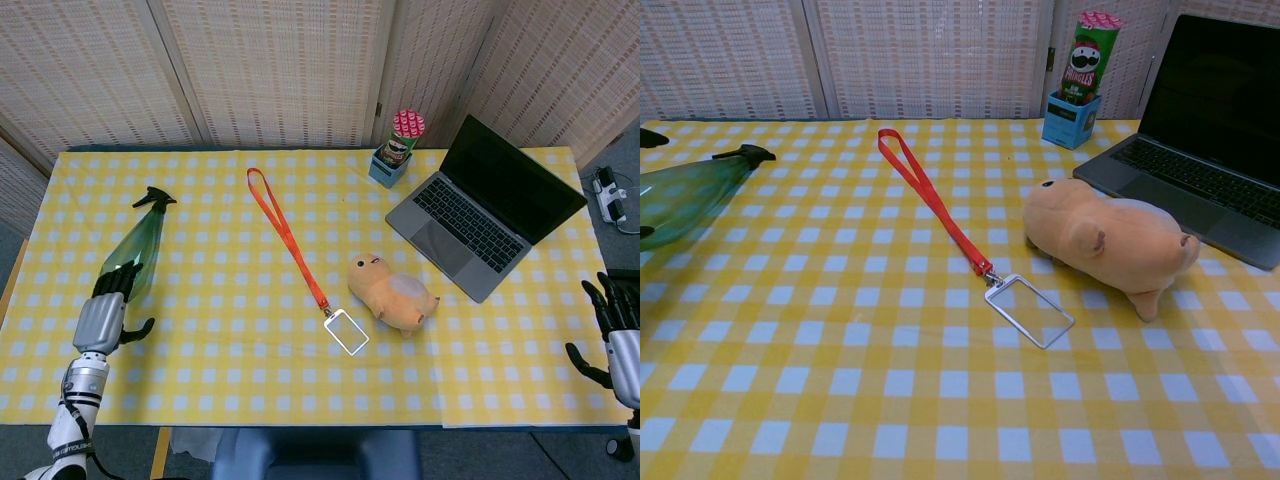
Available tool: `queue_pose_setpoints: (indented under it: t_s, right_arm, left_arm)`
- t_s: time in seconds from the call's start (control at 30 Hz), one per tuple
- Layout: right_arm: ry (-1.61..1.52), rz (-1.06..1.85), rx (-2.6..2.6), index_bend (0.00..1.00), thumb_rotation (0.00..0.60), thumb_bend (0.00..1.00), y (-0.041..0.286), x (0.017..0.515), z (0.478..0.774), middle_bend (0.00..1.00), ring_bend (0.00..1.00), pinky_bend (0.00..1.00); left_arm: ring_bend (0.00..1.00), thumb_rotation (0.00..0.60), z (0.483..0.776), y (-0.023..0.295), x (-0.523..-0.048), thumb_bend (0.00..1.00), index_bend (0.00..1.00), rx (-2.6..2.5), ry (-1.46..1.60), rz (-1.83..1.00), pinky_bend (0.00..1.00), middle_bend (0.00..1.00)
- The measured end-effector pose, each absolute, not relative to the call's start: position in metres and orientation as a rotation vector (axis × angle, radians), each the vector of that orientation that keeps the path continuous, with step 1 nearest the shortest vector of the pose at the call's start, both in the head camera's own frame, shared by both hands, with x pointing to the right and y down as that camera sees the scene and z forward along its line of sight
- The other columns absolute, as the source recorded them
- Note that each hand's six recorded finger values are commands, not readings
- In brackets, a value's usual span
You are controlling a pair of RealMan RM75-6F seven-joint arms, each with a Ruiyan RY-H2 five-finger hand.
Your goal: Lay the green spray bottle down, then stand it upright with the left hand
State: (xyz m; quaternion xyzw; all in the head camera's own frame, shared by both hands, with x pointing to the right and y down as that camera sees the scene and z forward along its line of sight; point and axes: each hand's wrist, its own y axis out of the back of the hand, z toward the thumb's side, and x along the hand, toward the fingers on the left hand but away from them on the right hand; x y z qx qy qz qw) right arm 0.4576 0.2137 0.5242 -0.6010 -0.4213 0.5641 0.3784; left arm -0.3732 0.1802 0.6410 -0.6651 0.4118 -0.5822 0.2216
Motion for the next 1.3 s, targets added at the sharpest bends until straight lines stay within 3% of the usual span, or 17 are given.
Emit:
queue_pose_setpoints:
  t_s: [0.23, 0.43, 0.73, 1.3]
  right_arm:
    - [-1.077, 1.433, -1.546, 0.0, 0.6, 0.33, 0.213, 0.458, 0.522, 0.0, 0.0, 0.0]
    - [-1.071, 1.447, -1.55, 0.0, 0.6, 0.33, 0.212, 0.46, 0.525, 0.0, 0.0, 0.0]
    - [-1.078, 1.467, -1.551, 0.0, 0.6, 0.33, 0.208, 0.463, 0.529, 0.0, 0.0, 0.0]
    - [-1.073, 1.467, -1.555, 0.0, 0.6, 0.33, 0.208, 0.462, 0.529, 0.0, 0.0, 0.0]
  left_arm:
    - [0.02, 0.6, 0.653, 0.166, -0.359, 0.21, 0.0, -1.783, 1.136, -1.613, 0.01, 0.04]
    - [0.0, 0.6, 0.671, 0.149, -0.363, 0.17, 0.0, -1.62, 1.141, -1.641, 0.0, 0.0]
    - [0.0, 0.6, 0.701, 0.13, -0.369, 0.16, 0.0, -1.525, 1.143, -1.747, 0.0, 0.0]
    - [0.01, 0.6, 0.726, 0.123, -0.396, 0.17, 0.0, -1.419, 1.106, -1.952, 0.0, 0.0]
